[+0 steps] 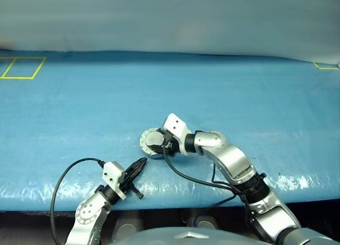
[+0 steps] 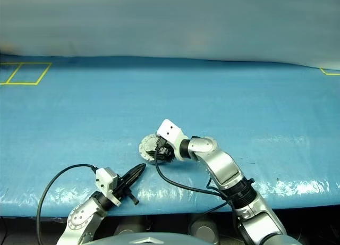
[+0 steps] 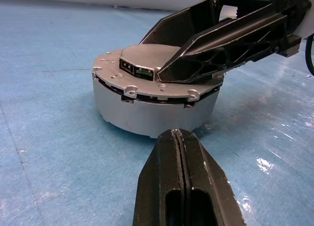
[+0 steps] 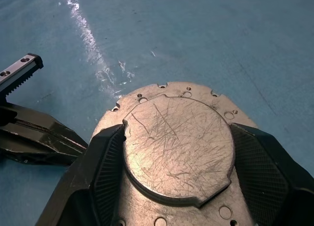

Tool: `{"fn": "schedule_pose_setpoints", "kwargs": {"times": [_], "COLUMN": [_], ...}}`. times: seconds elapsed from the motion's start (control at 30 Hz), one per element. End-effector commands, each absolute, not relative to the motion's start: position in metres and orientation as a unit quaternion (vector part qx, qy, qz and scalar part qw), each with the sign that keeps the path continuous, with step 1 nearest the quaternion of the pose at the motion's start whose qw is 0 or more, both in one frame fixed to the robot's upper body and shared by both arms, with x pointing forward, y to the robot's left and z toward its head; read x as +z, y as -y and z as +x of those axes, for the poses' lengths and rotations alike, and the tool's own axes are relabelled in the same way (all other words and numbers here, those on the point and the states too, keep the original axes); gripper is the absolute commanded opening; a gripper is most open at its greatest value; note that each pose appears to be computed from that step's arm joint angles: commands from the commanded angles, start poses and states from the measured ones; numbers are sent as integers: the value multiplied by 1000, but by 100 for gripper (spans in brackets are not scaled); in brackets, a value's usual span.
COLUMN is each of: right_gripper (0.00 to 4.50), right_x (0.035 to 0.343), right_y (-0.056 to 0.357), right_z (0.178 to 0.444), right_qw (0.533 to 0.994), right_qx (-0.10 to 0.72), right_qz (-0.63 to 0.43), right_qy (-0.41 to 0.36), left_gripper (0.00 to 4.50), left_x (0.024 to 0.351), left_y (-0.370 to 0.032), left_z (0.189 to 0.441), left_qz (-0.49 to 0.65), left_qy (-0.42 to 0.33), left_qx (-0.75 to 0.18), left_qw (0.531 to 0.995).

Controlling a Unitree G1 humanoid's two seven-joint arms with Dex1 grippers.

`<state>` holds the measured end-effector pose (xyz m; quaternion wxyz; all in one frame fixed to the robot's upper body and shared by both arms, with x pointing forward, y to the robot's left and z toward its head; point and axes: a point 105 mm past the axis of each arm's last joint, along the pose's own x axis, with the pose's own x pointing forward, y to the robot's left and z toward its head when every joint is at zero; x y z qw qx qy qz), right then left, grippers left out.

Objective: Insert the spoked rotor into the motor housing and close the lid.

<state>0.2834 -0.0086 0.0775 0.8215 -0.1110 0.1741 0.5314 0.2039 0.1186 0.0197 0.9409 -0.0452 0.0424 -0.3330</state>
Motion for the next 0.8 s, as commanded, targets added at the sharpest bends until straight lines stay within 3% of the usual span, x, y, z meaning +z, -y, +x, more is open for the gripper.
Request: {"fn": "schedule_pose_setpoints", "kwargs": {"times": [0.03,0.67,0.8], "right_gripper": [302,302,302], "right_x": [71,47,50], "right_y": [9,13,13], "right_z": [277,277,278], "right_qw": [815,844,849], "right_qx": [536,480,478], "right_qz": [-112,-139,-156], "right_qy": [-189,-196,-161], "left_gripper": [0,0,0], "left_x": [28,25,25], "left_y": [-113,-113,-113], "left_z": [203,204,204], "left_qz": [-40,-38,-37], "left_qy": [-30,-31,-30], "left_qx": [-345,-339,-338], "left_qw": [937,939,940]}}
